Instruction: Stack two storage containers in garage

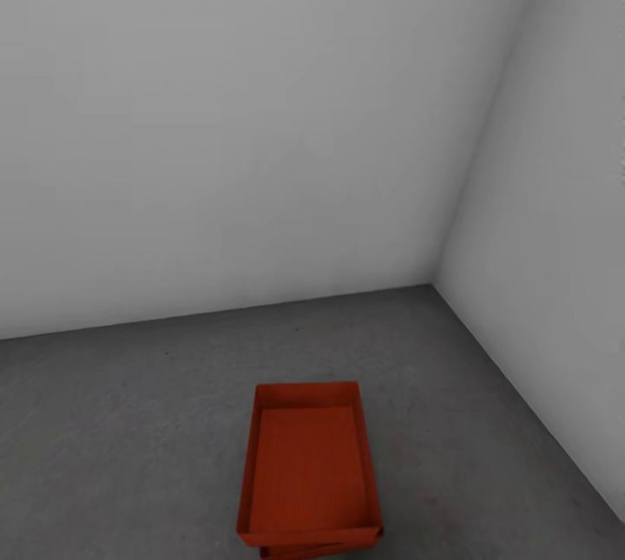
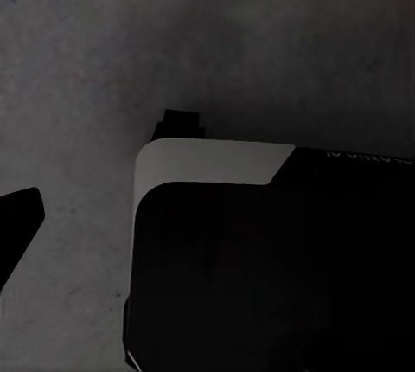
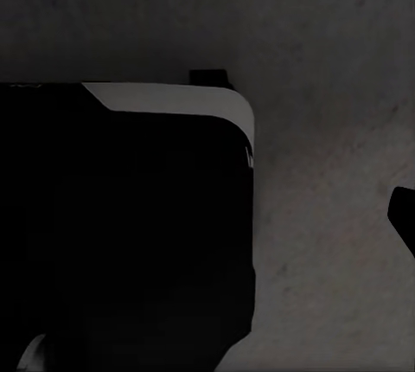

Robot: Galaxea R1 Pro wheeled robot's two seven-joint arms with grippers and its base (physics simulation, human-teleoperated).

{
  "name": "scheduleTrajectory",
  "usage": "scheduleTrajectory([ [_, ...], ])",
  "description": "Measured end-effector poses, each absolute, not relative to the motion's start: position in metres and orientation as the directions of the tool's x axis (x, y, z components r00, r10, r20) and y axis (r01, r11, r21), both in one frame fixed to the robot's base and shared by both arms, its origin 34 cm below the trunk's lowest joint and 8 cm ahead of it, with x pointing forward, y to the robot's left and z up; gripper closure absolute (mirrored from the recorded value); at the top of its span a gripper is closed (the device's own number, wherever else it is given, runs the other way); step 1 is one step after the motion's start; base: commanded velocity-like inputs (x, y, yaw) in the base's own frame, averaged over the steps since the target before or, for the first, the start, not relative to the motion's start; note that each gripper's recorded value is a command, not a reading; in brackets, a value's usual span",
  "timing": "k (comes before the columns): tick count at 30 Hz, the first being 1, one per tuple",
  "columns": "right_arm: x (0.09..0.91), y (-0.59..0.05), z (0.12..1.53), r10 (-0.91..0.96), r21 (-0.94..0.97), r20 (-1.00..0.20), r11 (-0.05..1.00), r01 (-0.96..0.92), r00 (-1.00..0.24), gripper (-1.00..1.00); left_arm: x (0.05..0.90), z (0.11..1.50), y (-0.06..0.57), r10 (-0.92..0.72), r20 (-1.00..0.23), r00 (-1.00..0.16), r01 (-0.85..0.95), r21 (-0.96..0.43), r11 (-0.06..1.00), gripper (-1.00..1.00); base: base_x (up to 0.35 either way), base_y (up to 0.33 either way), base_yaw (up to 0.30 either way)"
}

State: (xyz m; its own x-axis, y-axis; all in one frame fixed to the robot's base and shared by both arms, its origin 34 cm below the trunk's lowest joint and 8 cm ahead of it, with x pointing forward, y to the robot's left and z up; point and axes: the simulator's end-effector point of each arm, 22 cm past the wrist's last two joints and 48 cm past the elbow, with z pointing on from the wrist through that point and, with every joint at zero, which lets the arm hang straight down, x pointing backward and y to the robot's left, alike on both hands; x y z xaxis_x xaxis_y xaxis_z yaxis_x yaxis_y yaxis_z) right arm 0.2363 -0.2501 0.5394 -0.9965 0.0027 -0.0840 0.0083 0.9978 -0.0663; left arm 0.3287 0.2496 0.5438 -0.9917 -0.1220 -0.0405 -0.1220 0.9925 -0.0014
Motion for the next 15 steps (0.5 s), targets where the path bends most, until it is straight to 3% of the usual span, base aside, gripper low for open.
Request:
scheduleTrajectory([
  [15, 0.2347, -0.2492, 0.5418, 0.001, -0.065, -0.095, 0.998, 0.008, -0.995, -1.0, 0.3364, 0.5482, 0.2563, -0.123, -0.063, -0.99, -0.124, 0.008, 0.992, -1.0, 0.0, 0.0, -0.065],
])
